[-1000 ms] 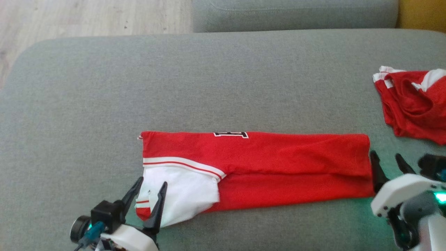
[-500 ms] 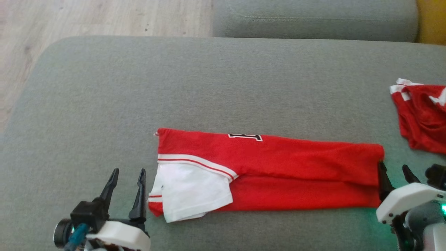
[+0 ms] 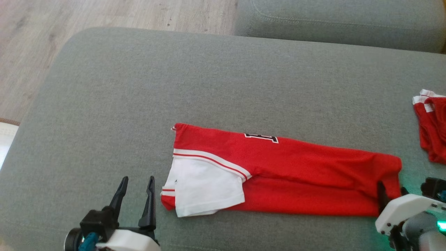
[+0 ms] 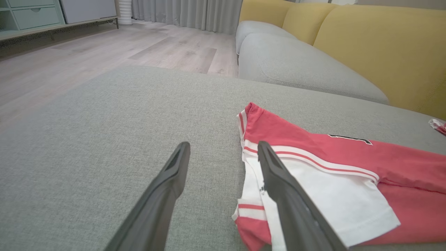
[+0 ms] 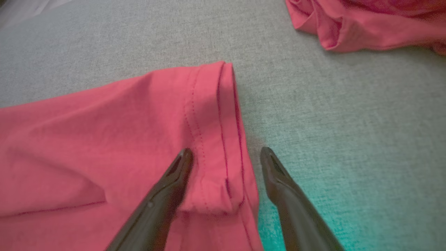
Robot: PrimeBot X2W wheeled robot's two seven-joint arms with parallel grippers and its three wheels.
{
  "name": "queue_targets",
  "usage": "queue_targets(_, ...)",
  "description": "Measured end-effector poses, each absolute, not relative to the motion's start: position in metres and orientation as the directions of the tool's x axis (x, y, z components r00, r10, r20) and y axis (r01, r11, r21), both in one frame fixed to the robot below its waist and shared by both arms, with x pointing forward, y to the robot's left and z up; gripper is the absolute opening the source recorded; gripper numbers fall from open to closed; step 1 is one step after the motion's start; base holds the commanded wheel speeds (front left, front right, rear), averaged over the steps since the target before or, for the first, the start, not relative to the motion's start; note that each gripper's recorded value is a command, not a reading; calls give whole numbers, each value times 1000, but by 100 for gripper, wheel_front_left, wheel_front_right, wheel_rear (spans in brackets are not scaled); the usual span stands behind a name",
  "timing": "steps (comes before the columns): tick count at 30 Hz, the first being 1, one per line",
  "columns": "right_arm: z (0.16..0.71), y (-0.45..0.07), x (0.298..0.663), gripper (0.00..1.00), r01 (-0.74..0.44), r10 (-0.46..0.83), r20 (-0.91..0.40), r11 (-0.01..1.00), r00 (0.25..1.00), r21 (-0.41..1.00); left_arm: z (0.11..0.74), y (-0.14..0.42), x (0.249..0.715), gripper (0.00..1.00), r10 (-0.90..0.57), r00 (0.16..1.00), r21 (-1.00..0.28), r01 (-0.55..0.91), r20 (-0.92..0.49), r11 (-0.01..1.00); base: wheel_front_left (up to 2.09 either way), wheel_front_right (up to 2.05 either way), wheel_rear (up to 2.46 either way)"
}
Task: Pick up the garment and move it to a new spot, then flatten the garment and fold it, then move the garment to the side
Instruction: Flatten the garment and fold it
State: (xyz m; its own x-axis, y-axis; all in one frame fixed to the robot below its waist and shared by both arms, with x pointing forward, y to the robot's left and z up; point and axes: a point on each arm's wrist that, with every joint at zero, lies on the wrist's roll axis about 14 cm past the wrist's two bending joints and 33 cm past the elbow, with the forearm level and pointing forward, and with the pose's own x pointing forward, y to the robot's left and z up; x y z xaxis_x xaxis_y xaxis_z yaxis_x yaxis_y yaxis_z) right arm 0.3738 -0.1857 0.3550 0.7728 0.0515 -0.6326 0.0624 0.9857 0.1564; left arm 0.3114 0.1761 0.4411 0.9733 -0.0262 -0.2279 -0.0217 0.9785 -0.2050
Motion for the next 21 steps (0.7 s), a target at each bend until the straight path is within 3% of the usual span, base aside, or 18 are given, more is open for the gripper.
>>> queue_targets(1,354,-184,374,88,60,56,-635,985,770,159,442,176,311,100,-26,974,-205,-21,-226,978,0,0,0)
queue_targets(2,355,-182,375,56,55,61,-635,985,770,161,442,176,312,100,-26,974,-205,-21,-224,978,0,0,0)
queue_targets(3,356,-180,376,32,47,68,-633,985,771,164,443,176,313,100,-27,975,-205,-20,-221,979,0,0,0)
queue_targets(4,356,-177,376,20,43,75,-632,985,772,170,444,176,314,100,-27,975,-205,-19,-218,979,0,0,0)
queue_targets(5,357,-176,377,0,42,81,-629,983,773,179,445,176,315,100,-27,976,-205,-18,-215,979,0,0,0)
queue_targets(13,379,-191,382,0,89,41,-570,976,820,199,455,168,326,100,-59,982,-208,20,-180,978,0,0,0)
queue_targets(21,430,-267,387,0,235,-128,-482,957,867,169,462,146,338,100,-122,981,-228,85,-153,970,0,0,0)
